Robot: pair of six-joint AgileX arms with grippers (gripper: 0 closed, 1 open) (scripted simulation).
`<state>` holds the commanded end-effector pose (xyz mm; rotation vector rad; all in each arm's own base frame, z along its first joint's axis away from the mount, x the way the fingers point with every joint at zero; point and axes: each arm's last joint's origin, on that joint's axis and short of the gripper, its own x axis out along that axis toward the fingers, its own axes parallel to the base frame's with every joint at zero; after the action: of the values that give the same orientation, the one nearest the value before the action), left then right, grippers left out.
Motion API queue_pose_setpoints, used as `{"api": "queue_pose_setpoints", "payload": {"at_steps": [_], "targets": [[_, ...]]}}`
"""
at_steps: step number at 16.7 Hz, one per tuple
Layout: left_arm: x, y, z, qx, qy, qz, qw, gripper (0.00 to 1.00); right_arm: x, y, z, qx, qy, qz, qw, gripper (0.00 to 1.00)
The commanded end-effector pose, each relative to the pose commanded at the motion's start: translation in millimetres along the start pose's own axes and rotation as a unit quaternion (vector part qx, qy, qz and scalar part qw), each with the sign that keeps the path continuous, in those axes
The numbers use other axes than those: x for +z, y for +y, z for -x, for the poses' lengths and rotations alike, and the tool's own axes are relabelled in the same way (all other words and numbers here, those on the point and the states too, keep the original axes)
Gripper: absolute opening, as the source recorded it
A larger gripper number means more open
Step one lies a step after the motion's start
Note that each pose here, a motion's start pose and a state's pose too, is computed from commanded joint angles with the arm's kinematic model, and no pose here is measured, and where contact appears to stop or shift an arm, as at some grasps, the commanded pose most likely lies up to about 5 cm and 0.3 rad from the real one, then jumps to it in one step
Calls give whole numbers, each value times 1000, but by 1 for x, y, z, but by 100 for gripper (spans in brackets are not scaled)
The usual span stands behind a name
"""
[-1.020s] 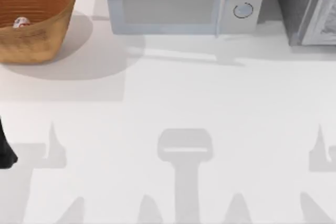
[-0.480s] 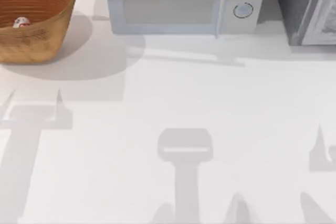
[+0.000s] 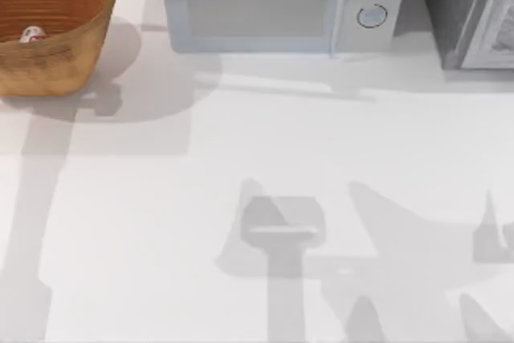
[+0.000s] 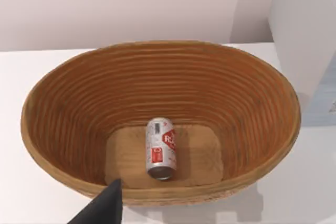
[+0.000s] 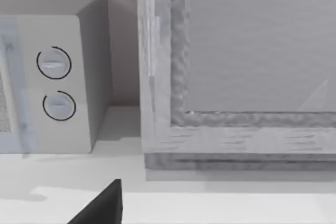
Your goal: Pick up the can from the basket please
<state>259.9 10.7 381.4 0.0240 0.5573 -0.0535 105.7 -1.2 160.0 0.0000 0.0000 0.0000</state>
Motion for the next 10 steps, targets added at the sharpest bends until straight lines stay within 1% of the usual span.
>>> {"api": "queue_pose_setpoints", "payload": {"at_steps": [2, 5, 7, 10], "targets": [[18, 7, -46, -8, 82, 8, 997, 100, 0, 0, 0, 0, 0, 0, 1000, 100], [28, 18, -121, -20, 199, 21, 980, 100, 0, 0, 0, 0, 0, 0, 1000, 100], [26, 26, -169, -27, 265, 30, 964, 100, 0, 0, 0, 0, 0, 0, 1000, 100], [14, 37, -231, -35, 337, 41, 940, 100, 0, 0, 0, 0, 0, 0, 1000, 100]]}}
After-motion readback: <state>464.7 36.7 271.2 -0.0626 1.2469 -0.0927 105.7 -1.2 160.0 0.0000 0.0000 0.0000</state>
